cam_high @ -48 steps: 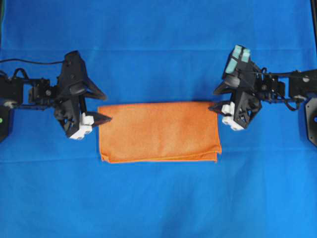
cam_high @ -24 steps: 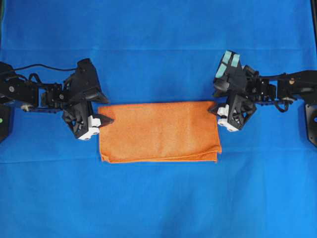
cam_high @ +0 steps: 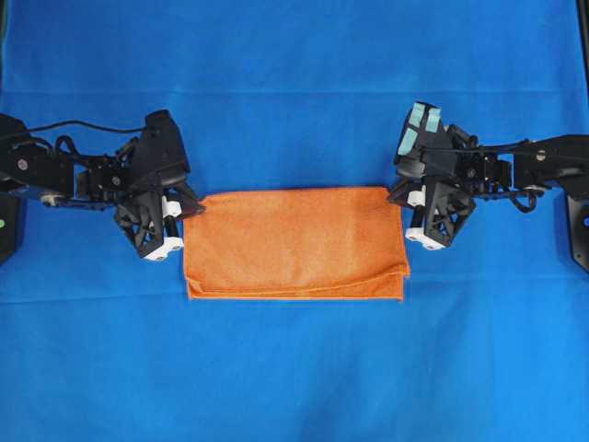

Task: Fold the orange towel.
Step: 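Pinch the left and right ends of the folded towel, then lift the towel and swing the left gripper under the right gripper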

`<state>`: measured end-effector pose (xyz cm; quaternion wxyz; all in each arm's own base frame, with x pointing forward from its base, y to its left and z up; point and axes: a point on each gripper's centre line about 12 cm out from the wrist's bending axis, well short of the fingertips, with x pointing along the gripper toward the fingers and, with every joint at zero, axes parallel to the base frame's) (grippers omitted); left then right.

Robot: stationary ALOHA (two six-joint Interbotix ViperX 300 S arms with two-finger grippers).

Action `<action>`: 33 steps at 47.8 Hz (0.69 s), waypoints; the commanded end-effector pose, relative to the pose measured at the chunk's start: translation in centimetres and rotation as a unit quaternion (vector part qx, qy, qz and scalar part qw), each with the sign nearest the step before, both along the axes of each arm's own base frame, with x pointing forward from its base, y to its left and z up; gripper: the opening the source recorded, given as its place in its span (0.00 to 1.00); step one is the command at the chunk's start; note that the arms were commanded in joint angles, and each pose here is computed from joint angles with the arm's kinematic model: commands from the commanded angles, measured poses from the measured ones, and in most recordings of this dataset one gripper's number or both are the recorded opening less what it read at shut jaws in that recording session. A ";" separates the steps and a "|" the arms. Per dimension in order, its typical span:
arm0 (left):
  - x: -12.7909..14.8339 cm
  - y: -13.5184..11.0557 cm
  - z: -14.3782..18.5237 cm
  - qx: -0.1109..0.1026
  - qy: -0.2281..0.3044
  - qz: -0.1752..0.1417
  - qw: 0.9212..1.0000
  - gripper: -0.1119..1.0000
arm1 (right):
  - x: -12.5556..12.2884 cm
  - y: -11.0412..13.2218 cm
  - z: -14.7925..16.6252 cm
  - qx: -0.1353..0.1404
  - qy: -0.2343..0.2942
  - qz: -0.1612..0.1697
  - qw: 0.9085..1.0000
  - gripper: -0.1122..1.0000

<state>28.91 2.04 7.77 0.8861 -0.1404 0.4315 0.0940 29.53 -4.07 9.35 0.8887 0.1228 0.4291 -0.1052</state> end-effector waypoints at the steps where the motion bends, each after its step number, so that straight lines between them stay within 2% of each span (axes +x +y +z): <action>1: 0.0 -0.3 0.1 -0.003 0.006 -0.003 1.000 0.11 | 0.6 -0.1 0.7 -0.003 -0.015 0.002 1.000 0.13; 13: 1.2 -0.3 2.1 0.000 0.003 -0.009 1.000 0.11 | 0.8 -0.1 2.4 -0.007 -0.036 0.001 0.999 0.13; 23: 2.3 -0.3 7.6 0.004 -0.016 -0.017 1.000 0.11 | 0.5 -0.2 7.1 -0.016 -0.071 -0.002 0.997 0.13; 33: 1.9 -0.3 12.5 0.007 -0.056 -0.018 0.998 0.11 | -0.8 -0.2 11.3 -0.030 -0.089 -0.003 0.996 0.13</action>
